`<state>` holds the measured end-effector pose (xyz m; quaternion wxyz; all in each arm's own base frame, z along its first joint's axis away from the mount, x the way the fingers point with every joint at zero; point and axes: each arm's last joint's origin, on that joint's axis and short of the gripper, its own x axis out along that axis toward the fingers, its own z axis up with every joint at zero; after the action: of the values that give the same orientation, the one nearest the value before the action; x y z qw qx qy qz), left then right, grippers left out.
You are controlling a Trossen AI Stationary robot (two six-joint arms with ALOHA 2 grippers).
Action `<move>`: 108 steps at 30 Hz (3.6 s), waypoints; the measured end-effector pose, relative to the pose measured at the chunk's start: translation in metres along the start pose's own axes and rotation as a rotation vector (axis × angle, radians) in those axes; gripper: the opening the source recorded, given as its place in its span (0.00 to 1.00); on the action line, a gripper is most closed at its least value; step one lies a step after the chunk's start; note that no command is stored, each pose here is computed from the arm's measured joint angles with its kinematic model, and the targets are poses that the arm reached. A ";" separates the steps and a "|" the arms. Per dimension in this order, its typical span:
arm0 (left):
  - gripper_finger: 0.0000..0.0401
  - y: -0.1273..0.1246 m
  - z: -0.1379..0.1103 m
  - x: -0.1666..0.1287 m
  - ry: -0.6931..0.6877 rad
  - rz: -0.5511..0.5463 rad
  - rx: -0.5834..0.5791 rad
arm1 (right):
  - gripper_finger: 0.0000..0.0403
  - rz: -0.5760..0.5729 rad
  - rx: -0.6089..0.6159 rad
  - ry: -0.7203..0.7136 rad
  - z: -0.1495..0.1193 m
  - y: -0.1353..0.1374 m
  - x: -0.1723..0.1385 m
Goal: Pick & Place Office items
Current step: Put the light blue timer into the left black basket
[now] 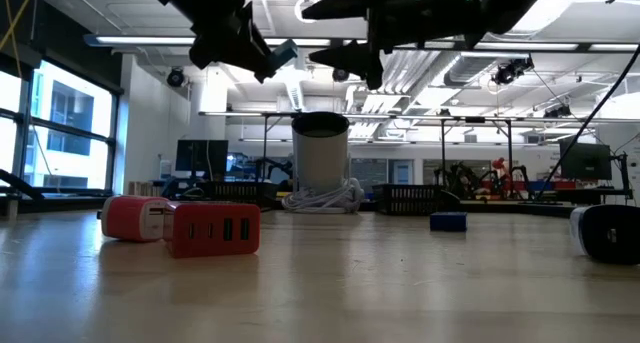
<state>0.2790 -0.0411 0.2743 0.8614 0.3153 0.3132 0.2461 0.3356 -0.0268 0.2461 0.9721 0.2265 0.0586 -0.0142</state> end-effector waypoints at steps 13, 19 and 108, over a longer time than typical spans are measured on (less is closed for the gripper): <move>0.37 0.000 0.008 -0.003 -0.064 0.011 0.010 | 0.73 -0.031 0.029 -0.010 0.002 -0.010 0.004; 0.37 0.001 0.009 -0.004 -0.070 0.012 0.010 | 0.73 0.011 0.028 -0.034 0.003 -0.009 0.006; 0.54 -0.014 0.041 -0.005 -0.075 0.085 0.029 | 0.12 0.069 -0.037 0.035 0.002 -0.015 0.004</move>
<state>0.3076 -0.0697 0.2914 0.8566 0.3501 0.2704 0.2658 0.3394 -0.0418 0.2410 0.9749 0.2105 0.0683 0.0245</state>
